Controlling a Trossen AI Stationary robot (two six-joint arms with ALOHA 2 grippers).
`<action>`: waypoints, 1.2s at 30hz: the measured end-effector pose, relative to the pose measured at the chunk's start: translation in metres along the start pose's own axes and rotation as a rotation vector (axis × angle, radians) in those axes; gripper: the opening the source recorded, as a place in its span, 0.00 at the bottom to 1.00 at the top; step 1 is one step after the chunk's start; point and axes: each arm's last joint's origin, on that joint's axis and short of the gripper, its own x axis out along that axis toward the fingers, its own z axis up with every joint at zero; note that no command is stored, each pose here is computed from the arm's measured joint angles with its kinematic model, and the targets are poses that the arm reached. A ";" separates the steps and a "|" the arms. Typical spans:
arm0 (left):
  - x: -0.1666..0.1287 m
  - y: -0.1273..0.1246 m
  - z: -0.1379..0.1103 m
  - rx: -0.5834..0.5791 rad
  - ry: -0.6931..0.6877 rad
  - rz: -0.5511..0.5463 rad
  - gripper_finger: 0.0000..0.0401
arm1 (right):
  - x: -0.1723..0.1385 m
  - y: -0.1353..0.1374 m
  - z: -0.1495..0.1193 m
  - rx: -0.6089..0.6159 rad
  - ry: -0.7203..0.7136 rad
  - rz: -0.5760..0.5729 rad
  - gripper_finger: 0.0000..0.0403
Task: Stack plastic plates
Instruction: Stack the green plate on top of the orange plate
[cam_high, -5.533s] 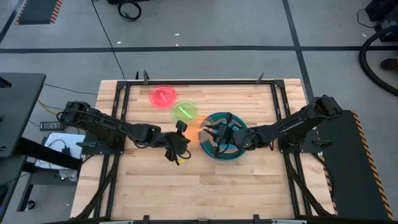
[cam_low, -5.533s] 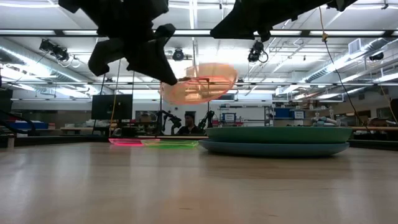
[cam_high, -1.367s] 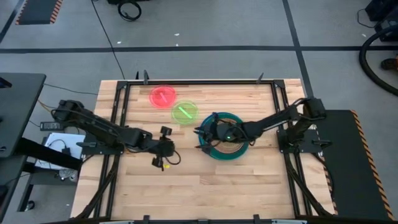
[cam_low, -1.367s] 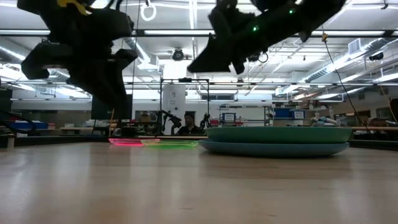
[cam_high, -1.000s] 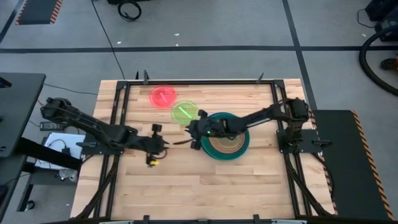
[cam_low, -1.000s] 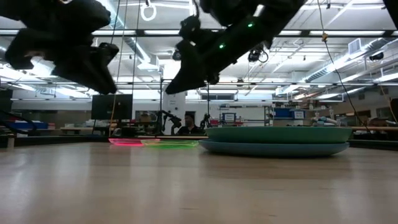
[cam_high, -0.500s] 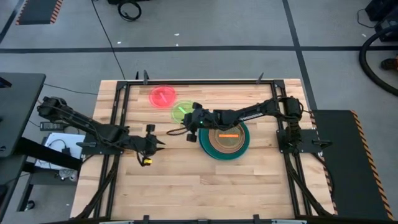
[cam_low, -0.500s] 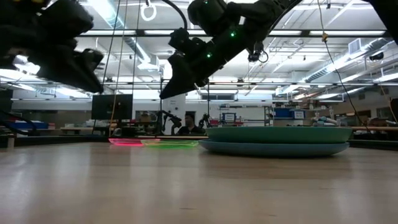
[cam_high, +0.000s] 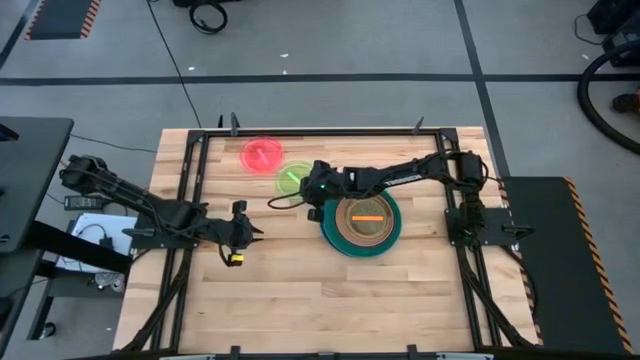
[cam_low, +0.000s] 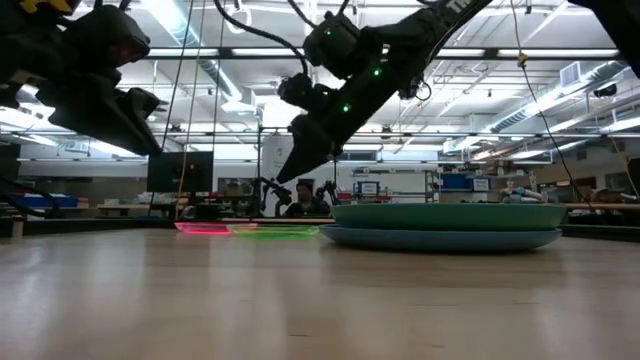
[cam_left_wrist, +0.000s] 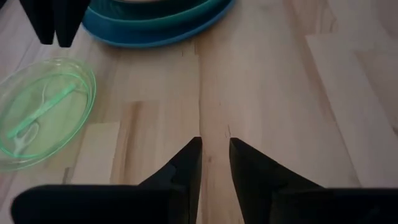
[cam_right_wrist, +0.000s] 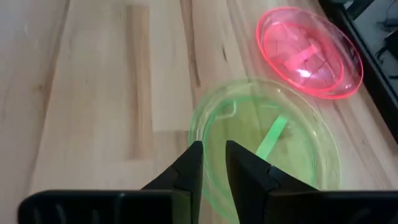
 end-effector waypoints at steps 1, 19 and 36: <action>0.000 0.000 0.000 -0.001 0.000 0.000 0.22 | 0.004 -0.001 -0.002 -0.001 -0.002 -0.001 0.21; 0.000 0.000 0.005 -0.021 -0.049 -0.003 0.22 | 0.059 0.006 -0.020 -0.038 0.176 -0.010 0.36; 0.000 0.000 0.003 -0.013 -0.028 0.000 0.22 | 0.059 0.009 -0.025 -0.098 0.212 -0.026 0.07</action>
